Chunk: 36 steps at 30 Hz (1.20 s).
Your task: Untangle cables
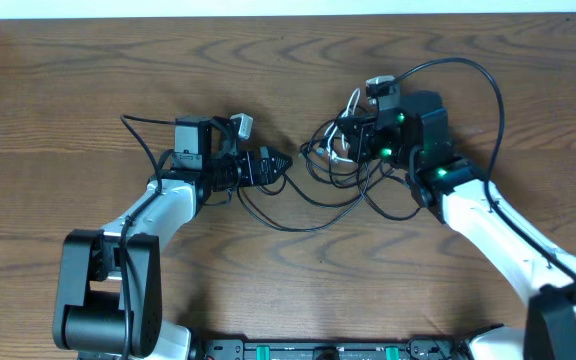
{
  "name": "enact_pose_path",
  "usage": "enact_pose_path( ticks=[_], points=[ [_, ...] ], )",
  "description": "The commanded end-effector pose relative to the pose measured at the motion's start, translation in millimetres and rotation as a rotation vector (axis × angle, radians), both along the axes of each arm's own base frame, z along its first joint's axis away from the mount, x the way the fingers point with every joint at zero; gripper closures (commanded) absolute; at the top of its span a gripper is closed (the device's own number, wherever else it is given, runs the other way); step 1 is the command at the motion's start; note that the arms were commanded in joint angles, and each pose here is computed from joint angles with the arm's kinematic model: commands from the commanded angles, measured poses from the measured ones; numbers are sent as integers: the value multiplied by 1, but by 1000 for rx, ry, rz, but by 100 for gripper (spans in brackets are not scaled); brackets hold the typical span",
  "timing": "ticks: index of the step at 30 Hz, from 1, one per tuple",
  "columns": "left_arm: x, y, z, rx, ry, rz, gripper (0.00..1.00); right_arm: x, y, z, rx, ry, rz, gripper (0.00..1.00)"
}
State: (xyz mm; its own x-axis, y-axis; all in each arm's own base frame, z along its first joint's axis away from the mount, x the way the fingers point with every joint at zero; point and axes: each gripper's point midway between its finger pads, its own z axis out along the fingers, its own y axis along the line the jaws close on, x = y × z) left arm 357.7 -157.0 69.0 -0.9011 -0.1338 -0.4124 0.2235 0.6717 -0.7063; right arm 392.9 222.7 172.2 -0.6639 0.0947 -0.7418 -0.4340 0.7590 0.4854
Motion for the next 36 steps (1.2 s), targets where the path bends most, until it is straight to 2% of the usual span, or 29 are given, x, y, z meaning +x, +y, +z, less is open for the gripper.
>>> enact_pose_path(
  ticks=[1,4,6,13,16,22,26,30,36],
  points=[
    [2,0,4,4,-19,-9,1,-1,-18,59,-31,-214,20,98],
    [2,0,4,4,-19,-9,1,-1,-44,91,-31,-291,-54,96],
    [2,0,4,4,-19,-9,1,-2,-87,106,-69,-298,-194,97],
    [2,0,4,4,-19,-9,1,-8,-126,53,-201,-88,-328,96],
    [2,0,4,4,-19,-9,1,-13,-119,42,-186,-32,-309,82],
    [2,0,4,4,-19,-9,1,-16,-94,15,-177,52,-236,75],
    [2,0,4,4,-19,-9,1,-17,-67,-16,-142,164,-222,63],
    [2,0,4,4,-19,-9,1,-17,-46,-36,-108,235,-219,59],
    [2,0,4,4,-19,-9,1,-22,-20,-64,-66,340,-205,63]
  ],
)
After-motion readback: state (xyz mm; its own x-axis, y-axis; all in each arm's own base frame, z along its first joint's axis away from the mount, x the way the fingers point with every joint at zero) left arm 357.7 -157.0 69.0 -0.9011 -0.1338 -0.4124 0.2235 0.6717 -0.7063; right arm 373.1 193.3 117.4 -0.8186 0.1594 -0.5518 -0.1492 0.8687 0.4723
